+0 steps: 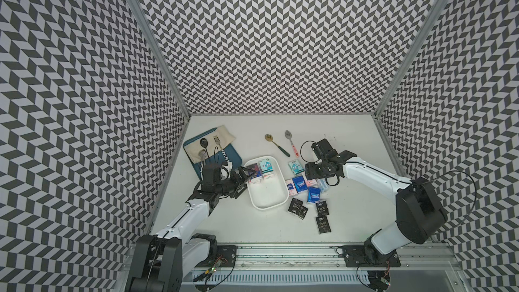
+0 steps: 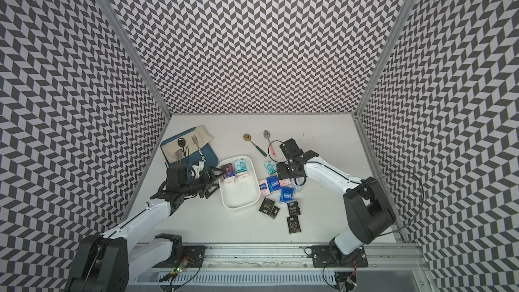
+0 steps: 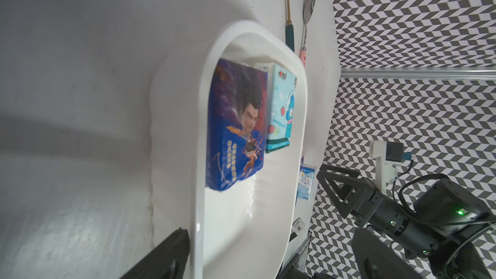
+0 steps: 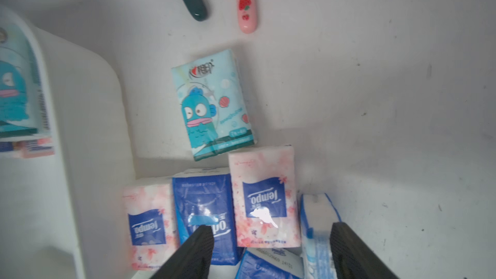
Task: Put the pocket tissues into the storage box
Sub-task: Adjust the storage box at the center of the board, then pick up the pocket tissues from the center of the board.
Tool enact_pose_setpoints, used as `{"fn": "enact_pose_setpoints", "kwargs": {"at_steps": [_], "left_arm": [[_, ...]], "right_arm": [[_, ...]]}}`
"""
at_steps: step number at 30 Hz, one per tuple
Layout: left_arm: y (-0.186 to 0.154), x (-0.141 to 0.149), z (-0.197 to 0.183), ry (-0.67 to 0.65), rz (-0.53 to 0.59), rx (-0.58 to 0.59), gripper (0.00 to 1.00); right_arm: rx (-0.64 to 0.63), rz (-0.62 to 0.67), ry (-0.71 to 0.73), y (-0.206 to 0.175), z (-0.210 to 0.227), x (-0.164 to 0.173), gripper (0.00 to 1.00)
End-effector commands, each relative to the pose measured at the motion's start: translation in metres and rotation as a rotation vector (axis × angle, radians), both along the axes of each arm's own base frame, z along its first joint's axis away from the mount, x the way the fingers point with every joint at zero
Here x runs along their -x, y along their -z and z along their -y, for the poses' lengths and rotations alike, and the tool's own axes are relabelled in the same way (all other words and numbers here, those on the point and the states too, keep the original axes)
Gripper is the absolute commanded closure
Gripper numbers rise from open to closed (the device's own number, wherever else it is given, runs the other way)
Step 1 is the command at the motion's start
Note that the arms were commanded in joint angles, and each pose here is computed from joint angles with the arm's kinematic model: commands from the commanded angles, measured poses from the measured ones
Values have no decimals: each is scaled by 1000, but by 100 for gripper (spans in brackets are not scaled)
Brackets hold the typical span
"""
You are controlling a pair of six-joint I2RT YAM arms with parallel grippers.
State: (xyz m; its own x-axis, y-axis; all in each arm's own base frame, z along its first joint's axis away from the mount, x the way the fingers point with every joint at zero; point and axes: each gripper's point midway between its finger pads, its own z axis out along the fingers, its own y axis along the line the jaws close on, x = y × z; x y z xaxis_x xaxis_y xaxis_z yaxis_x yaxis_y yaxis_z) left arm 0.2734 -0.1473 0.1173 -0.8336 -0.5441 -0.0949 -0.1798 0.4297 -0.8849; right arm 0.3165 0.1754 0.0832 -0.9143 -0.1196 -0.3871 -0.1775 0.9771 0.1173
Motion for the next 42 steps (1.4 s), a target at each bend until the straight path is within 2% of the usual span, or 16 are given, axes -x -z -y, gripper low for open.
{"fn": "enact_pose_setpoints", "kwargs": {"at_steps": [1, 6, 12, 15, 17, 19, 22, 29, 33, 42], "left_arm": [[-7, -11, -9, -15, 43, -41, 0], [-4, -18, -30, -51, 39, -57, 0], [-7, -22, -49, -82, 50, -88, 0], [-5, -20, -51, -85, 45, -86, 0], [-4, -19, -51, -85, 41, -84, 0], [-3, -18, -52, -86, 39, -85, 0], [-2, -17, -53, -86, 37, -88, 0], [-1, -18, -56, -88, 37, -98, 0], [0, -20, -56, -84, 35, -103, 0], [-1, -20, -58, -88, 36, -108, 0]], "right_arm": [[59, 21, 11, 4, 15, -7, 26], [60, 4, 29, 16, 23, -7, 26], [18, -57, 12, 34, 20, 3, 34], [8, -69, 13, 39, 19, 6, 44], [10, -71, 17, 40, 20, 7, 54], [16, -65, 19, 38, 22, 6, 64], [28, -50, 25, 32, 25, 5, 71], [43, 12, 40, -7, 28, -6, 72], [-77, 47, 23, -41, 6, -15, 72], [-646, 48, -126, -109, -95, 0, 72]]}}
